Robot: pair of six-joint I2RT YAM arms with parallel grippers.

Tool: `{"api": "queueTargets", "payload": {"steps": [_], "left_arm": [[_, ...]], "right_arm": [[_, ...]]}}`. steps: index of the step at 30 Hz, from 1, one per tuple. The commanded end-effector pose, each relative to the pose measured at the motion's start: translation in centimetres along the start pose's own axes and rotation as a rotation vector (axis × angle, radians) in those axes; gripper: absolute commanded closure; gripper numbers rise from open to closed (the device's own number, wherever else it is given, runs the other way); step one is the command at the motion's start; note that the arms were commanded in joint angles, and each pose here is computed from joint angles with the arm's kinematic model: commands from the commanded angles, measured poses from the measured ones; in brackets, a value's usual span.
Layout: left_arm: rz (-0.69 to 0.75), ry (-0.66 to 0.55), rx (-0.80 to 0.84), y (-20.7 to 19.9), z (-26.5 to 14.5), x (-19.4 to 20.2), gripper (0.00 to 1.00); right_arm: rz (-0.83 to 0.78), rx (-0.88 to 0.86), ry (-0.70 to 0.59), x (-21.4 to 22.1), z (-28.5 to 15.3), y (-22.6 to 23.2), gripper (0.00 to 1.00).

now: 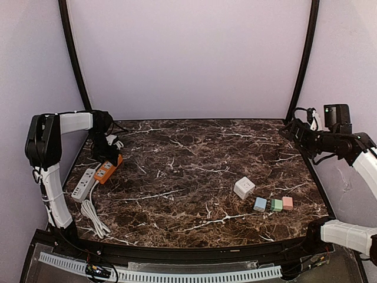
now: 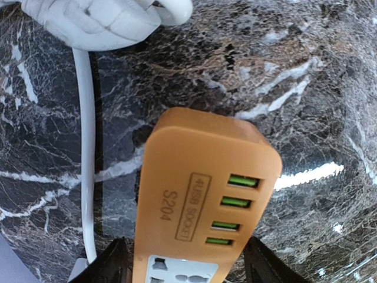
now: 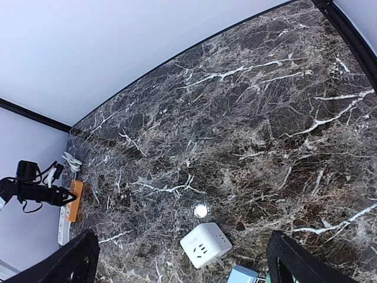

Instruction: Insert the plug

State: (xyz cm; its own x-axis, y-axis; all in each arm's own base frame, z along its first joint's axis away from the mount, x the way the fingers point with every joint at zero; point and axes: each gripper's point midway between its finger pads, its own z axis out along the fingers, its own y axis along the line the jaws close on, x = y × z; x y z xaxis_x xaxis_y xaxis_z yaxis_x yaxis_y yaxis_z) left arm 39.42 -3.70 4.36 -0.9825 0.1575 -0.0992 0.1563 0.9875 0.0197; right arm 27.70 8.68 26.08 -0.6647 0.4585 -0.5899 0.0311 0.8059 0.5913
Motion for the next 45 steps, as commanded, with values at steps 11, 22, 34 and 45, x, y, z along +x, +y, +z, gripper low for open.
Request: {"api": "queueTargets", "payload": {"steps": [11, 22, 34, 45], "left_arm": [[0.035, 0.009, 0.062, -1.7, 0.2, -0.2, 0.55], [0.082, -0.031, 0.099, -6.2, -1.7, -1.2, 0.62], [0.158, -0.121, 0.132, -15.2, -3.5, -4.3, 0.62], [0.276, -0.109, 0.181, -23.7, -3.3, -3.3, 0.62]], "right_arm": [[-0.012, 0.002, -0.024, -0.6, -0.5, 0.2, 0.01], [-0.017, 0.007, -0.018, 0.5, -0.8, -0.6, 0.01], [-0.069, -0.011, 0.000, 1.2, -1.3, -0.3, 0.01], [-0.102, -0.038, 0.044, 2.5, -1.4, -0.2, 0.01]]}}
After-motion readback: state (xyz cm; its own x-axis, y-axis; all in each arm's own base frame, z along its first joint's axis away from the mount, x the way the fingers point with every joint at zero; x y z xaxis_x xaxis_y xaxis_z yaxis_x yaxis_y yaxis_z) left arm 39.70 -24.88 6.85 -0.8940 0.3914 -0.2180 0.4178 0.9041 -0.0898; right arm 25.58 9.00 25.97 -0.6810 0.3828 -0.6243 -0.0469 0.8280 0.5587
